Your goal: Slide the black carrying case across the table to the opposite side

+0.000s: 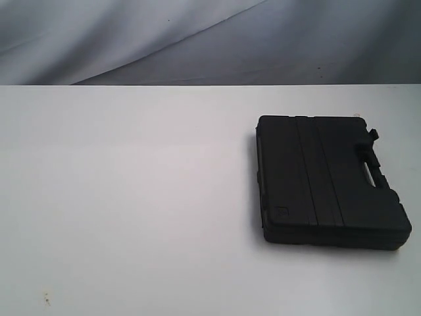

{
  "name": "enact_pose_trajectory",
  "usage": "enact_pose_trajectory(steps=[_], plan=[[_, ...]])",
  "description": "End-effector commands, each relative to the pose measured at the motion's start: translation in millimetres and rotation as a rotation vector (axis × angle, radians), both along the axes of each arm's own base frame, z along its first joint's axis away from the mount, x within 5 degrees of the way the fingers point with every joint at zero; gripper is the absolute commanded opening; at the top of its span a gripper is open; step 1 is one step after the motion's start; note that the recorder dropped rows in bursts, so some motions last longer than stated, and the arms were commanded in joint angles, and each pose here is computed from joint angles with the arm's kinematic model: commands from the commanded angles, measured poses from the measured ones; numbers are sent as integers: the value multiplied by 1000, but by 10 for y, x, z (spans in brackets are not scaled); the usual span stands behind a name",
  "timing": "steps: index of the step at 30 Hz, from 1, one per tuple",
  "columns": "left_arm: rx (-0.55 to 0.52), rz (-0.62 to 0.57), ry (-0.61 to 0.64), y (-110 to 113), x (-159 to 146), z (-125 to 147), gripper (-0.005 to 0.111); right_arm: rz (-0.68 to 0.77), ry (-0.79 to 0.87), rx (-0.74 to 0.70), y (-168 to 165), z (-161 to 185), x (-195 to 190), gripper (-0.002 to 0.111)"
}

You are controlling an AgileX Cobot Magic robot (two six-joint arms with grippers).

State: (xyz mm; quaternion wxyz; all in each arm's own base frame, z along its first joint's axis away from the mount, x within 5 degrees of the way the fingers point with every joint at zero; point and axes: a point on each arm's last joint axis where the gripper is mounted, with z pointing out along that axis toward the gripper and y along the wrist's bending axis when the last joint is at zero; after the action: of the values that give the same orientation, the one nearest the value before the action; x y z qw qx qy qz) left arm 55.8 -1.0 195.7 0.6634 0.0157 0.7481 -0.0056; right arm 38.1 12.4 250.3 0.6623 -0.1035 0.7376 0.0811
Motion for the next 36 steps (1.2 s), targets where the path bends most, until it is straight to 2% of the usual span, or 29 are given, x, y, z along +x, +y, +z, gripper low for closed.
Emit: enact_pose_trajectory(steps=[1,7,13,21,25,30,36], plan=[[-3,1,-8,0,1,-6,0,-1,-73,15,-1,56,7,0],[-3,1,-8,0,1,-6,0,-7,14,-56,-10,-80,18,0],[-3,1,-10,0,1,-4,0,-15,13,-82,-18,-104,28,0],[-3,1,-10,0,1,-4,0,-35,-182,-33,0,-348,159,0],[-3,1,-10,0,1,-4,0,-36,-176,-34,1,-401,168,0],[-3,1,-10,0,1,-4,0,-28,-68,-65,4,-504,167,0],[-3,1,-10,0,1,-4,0,-28,-70,-62,4,-501,167,0]])
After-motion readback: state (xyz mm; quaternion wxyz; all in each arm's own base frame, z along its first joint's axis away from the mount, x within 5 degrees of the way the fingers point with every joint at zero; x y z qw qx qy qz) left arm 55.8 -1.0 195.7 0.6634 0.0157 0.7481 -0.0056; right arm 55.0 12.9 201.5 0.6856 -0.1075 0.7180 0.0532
